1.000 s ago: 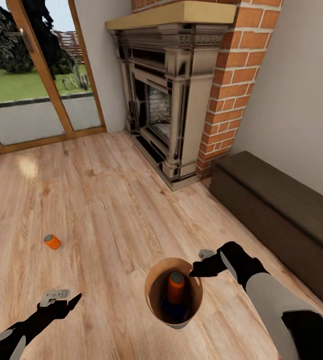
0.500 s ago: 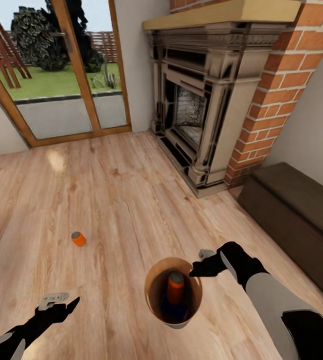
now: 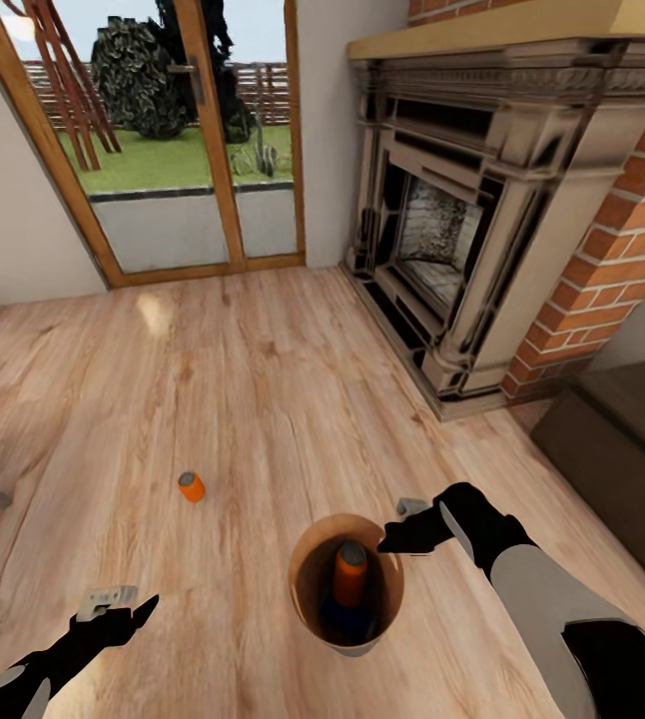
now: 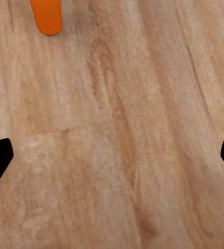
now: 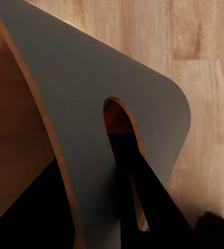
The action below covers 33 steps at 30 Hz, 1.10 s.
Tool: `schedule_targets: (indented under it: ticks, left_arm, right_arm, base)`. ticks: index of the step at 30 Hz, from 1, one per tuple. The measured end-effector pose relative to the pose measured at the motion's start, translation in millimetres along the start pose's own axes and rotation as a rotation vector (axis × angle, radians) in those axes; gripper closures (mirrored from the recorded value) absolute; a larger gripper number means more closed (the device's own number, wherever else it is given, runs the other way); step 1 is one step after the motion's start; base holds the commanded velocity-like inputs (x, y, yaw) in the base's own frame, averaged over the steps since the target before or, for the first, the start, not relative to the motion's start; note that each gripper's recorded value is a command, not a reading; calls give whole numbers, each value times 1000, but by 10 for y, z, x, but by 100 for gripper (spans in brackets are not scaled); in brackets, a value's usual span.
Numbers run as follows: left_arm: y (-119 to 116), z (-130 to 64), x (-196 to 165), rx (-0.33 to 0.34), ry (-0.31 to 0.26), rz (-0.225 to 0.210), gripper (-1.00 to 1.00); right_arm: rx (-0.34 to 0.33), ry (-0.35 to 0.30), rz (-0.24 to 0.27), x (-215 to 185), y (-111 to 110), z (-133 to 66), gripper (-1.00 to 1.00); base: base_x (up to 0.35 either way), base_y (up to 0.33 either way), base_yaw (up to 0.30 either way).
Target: Put the three can of soda from the living room inside the tash can in the kitchen.
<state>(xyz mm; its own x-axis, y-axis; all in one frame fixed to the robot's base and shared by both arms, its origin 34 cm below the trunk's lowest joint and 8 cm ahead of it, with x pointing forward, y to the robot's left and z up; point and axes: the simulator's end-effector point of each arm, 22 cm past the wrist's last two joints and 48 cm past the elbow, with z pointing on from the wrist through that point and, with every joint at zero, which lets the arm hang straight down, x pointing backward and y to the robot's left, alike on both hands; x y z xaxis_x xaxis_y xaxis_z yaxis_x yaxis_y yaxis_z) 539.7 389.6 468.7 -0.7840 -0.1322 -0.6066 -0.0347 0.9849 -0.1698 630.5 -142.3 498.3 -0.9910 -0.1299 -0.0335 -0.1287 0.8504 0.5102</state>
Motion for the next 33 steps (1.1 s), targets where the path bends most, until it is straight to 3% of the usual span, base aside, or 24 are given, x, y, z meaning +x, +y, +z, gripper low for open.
schedule_targets:
  ticks: [18, 33]
  left_arm:
    - [-2, 0, -1, 1, 0, 0, -100]
    - [-1, 0, -2, 0, -1, -2, -100]
  right_arm:
    - [4, 2, -2, 9, -10, 4, 100]
    - [4, 5, -2, 17, -7, 12, 100]
  base:
    - [324, 5, 8]
    - [322, 116, 0]
